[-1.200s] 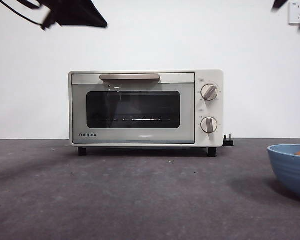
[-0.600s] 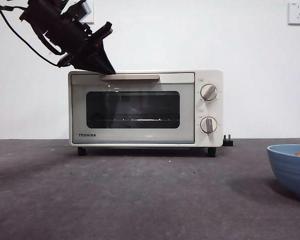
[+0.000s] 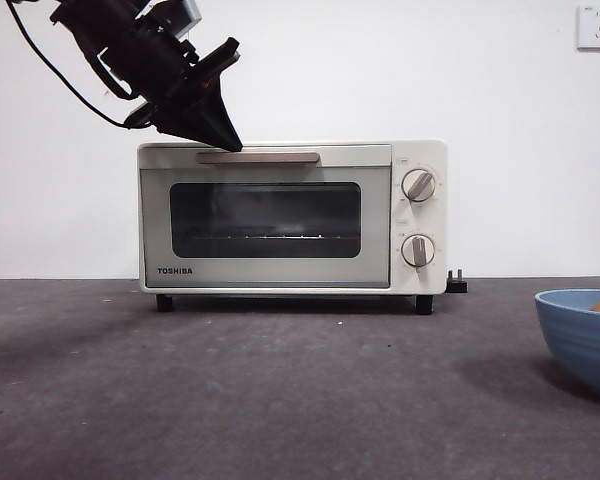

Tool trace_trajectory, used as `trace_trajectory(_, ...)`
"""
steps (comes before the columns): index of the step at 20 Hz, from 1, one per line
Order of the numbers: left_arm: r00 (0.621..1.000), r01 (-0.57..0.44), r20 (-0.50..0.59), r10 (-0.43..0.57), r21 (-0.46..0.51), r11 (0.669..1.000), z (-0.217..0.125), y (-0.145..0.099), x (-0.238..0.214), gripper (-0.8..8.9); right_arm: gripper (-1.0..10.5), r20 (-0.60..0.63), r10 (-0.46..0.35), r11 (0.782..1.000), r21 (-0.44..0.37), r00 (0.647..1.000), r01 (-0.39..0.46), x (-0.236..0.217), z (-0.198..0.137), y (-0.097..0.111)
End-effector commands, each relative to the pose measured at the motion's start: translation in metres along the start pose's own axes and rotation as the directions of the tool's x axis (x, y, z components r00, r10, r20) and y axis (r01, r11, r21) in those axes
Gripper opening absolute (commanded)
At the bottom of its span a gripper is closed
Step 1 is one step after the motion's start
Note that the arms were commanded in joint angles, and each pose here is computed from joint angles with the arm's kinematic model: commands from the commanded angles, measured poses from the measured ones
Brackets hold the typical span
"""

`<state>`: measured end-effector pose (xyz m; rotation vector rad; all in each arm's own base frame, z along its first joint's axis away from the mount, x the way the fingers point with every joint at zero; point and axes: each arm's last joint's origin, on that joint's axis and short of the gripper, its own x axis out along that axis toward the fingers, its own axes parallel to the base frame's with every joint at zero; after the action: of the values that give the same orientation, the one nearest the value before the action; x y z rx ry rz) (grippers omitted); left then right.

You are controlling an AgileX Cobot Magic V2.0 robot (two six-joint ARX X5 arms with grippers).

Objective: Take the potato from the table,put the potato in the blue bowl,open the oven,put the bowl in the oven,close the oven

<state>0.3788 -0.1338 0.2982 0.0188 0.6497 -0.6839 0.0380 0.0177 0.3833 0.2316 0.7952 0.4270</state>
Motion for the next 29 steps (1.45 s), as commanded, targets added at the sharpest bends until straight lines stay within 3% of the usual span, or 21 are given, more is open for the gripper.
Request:
trace_trajectory(1,0.985,-0.021,-0.172,0.014,-0.04,0.999,-0.028,0.004,0.018,-0.06,-0.1,-0.014,-0.007,1.0,0.007,1.0,0.007,0.0,-0.002,0.0)
trace_trajectory(3,0.973,-0.091,-0.213,0.084,-0.019,0.996,-0.032,0.003,0.018,-0.06,-0.1,-0.014,-0.007,1.0,0.0,1.0,0.007,0.0,-0.002,0.0)
trace_trajectory(6,0.97,-0.091,-0.229,0.085,-0.016,0.996,-0.037,-0.001,0.019,-0.06,-0.1,-0.014,-0.007,1.0,0.0,1.0,0.007,0.0,-0.002,0.0)
trace_trajectory(12,0.989,-0.12,-0.098,0.111,-0.1,0.988,-0.083,-0.015,0.001,-0.06,-0.1,-0.014,-0.006,1.0,0.0,1.0,0.006,0.0,-0.002,0.0)
trace_trajectory(16,0.982,-0.17,-0.101,0.159,-0.115,0.979,-0.105,-0.017,-0.009,-0.06,-0.1,-0.015,-0.006,1.0,-0.006,1.0,0.006,0.0,-0.002,0.0)
trace_trajectory(21,0.98,-0.184,-0.105,0.168,-0.172,0.968,-0.127,-0.022,-0.005,-0.06,-0.1,-0.014,-0.006,1.0,-0.026,1.0,0.006,0.0,-0.002,0.0)
trace_trajectory(29,0.979,-0.172,-0.135,0.152,-0.149,0.974,-0.14,-0.041,0.003,-0.06,-0.1,-0.002,-0.014,0.999,-0.032,1.0,0.013,0.0,-0.001,0.0)
